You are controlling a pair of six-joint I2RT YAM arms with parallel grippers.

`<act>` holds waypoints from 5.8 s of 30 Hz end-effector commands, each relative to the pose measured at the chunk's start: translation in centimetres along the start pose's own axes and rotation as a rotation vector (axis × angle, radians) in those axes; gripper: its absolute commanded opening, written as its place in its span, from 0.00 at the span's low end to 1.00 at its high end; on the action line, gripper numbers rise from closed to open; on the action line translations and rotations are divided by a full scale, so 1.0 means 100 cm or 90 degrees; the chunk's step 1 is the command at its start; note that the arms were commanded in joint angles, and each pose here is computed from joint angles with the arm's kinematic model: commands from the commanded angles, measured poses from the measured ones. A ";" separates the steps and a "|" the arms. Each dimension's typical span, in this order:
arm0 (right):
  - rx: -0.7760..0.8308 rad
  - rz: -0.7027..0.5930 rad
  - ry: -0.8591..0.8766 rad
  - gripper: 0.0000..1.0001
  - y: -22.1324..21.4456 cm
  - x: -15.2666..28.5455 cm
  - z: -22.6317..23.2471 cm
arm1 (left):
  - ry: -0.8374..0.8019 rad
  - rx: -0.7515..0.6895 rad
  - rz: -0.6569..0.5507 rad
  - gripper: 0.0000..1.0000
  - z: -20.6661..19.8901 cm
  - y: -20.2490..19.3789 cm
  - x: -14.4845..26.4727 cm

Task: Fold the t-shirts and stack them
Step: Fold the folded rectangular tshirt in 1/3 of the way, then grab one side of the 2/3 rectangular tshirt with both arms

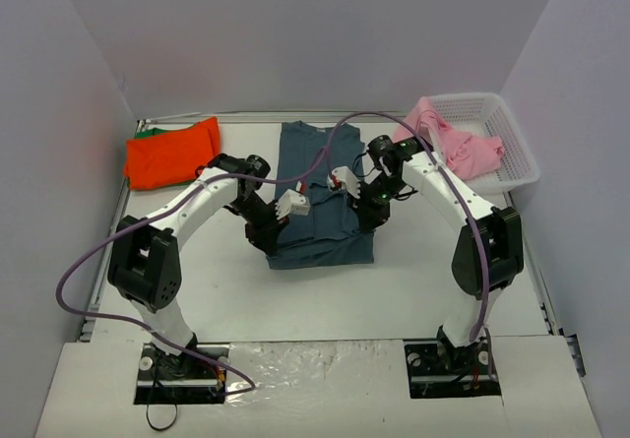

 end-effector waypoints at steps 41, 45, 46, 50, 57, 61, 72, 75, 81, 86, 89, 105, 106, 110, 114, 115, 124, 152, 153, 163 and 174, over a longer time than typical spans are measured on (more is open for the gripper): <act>-0.020 -0.046 -0.174 0.00 0.033 0.033 -0.131 | 0.217 -0.042 -0.059 0.02 0.105 0.053 0.058; -0.021 -0.049 -0.179 0.00 0.032 0.032 -0.140 | 0.226 -0.043 -0.057 0.02 0.113 0.056 0.057; -0.021 -0.049 -0.179 0.00 0.032 0.032 -0.141 | 0.226 -0.041 -0.056 0.02 0.114 0.055 0.057; -0.023 -0.049 -0.183 0.00 0.031 0.030 -0.150 | 0.226 -0.042 -0.055 0.02 0.123 0.058 0.054; -0.026 -0.048 -0.182 0.00 0.025 0.025 -0.163 | 0.234 -0.043 -0.050 0.02 0.137 0.061 0.050; -0.028 -0.049 -0.182 0.00 0.023 0.021 -0.169 | 0.237 -0.044 -0.055 0.02 0.143 0.063 0.048; -0.033 -0.045 -0.177 0.00 0.019 0.007 -0.184 | 0.242 -0.044 -0.054 0.02 0.162 0.063 0.039; -0.036 -0.044 -0.173 0.00 0.018 0.002 -0.188 | 0.241 -0.041 -0.051 0.02 0.167 0.061 0.036; -0.041 -0.040 -0.170 0.00 0.015 -0.007 -0.196 | 0.229 -0.043 -0.052 0.03 0.174 0.058 0.029; -0.047 -0.035 -0.168 0.03 0.012 -0.014 -0.201 | 0.228 -0.038 -0.051 0.04 0.182 0.058 0.023; -0.047 -0.034 -0.172 0.09 0.012 -0.014 -0.203 | 0.229 -0.039 -0.048 0.08 0.185 0.057 0.021; -0.058 -0.105 -0.371 0.38 0.051 0.041 -0.219 | 0.431 -0.092 -0.065 0.31 0.185 0.091 0.095; -0.057 -0.105 -0.376 0.38 0.052 0.044 -0.217 | 0.442 -0.091 -0.064 0.31 0.184 0.091 0.099; -0.058 -0.111 -0.382 0.38 0.056 0.054 -0.204 | 0.457 -0.080 -0.076 0.31 0.168 0.087 0.106; -0.062 -0.115 -0.393 0.38 0.057 0.066 -0.188 | 0.450 -0.061 -0.087 0.31 0.152 0.079 0.104; -0.065 -0.112 -0.386 0.38 0.055 0.063 -0.183 | 0.449 -0.063 -0.095 0.31 0.144 0.079 0.107; -0.079 -0.088 -0.325 0.42 0.027 0.053 -0.120 | 0.397 -0.080 -0.095 0.32 0.082 0.043 0.074; -0.205 -0.016 -0.250 0.44 -0.048 0.017 -0.075 | 0.475 -0.145 0.060 0.34 0.073 0.004 -0.041; -0.207 -0.013 -0.250 0.44 -0.049 0.016 -0.076 | 0.471 -0.144 0.060 0.34 0.072 0.005 -0.041; -0.214 0.005 -0.239 0.44 -0.056 0.006 -0.083 | 0.435 -0.138 0.047 0.34 0.061 0.003 -0.042; -0.217 0.007 -0.237 0.44 -0.056 0.005 -0.086 | 0.427 -0.125 0.082 0.34 0.077 -0.010 -0.065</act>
Point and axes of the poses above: each gripper's point midway between its finger pads, its own x axis back along the fingers, its own z axis along the line the jaws close on, y = z × x, the point moved 5 cm from there along x, back along the fingers, and after that the axes turned 3 degrees about -x, right-handed, at the moved point
